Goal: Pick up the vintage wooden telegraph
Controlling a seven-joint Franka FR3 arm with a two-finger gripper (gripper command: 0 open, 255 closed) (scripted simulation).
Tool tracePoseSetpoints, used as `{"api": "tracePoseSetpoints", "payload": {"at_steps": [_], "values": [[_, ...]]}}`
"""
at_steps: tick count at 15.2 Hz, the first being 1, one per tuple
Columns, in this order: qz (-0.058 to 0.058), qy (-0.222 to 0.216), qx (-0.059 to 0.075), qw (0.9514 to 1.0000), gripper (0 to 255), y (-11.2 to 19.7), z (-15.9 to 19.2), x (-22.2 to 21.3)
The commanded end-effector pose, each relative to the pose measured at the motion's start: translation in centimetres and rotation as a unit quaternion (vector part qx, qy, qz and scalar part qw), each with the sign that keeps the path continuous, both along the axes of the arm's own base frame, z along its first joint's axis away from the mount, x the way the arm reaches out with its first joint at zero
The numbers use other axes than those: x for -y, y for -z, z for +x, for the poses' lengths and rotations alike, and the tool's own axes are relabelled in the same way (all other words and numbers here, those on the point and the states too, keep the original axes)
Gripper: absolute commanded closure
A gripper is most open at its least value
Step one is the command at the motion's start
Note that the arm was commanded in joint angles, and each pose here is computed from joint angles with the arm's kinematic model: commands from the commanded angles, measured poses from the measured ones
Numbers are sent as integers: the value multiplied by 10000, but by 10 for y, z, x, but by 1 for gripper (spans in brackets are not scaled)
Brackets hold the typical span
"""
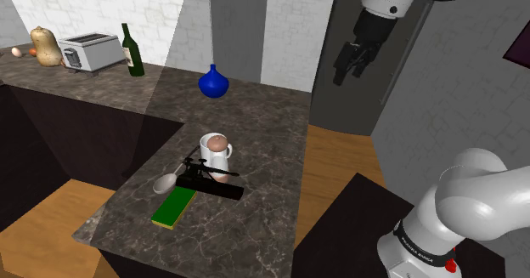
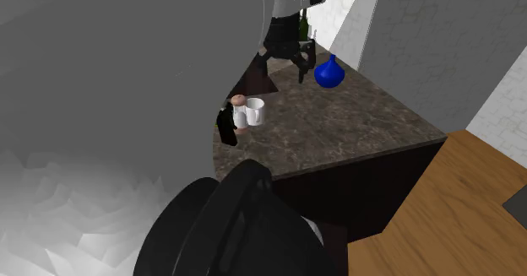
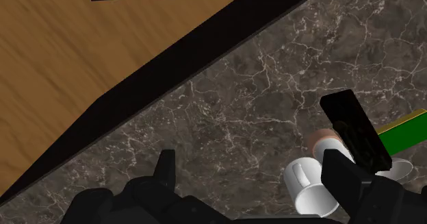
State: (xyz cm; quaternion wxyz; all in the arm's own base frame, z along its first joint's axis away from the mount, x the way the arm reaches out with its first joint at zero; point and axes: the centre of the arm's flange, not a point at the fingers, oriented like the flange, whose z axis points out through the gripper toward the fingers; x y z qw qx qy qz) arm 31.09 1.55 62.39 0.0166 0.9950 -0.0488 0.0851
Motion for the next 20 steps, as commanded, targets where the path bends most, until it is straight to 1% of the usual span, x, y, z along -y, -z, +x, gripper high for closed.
{"api": "tracePoseSetpoints", "payload": {"at_steps": [1, 5, 10, 15, 20], "values": [[0, 0, 0, 10000, 0, 0, 0, 0], [55, -387, -98, 9992, 0, 27, 44, -13], [125, -870, -220, 9959, 0, 63, 97, -34], [193, -1351, -341, 9901, 0, 99, 147, -61], [262, -1828, -462, 9817, 0, 135, 193, -92]]}}
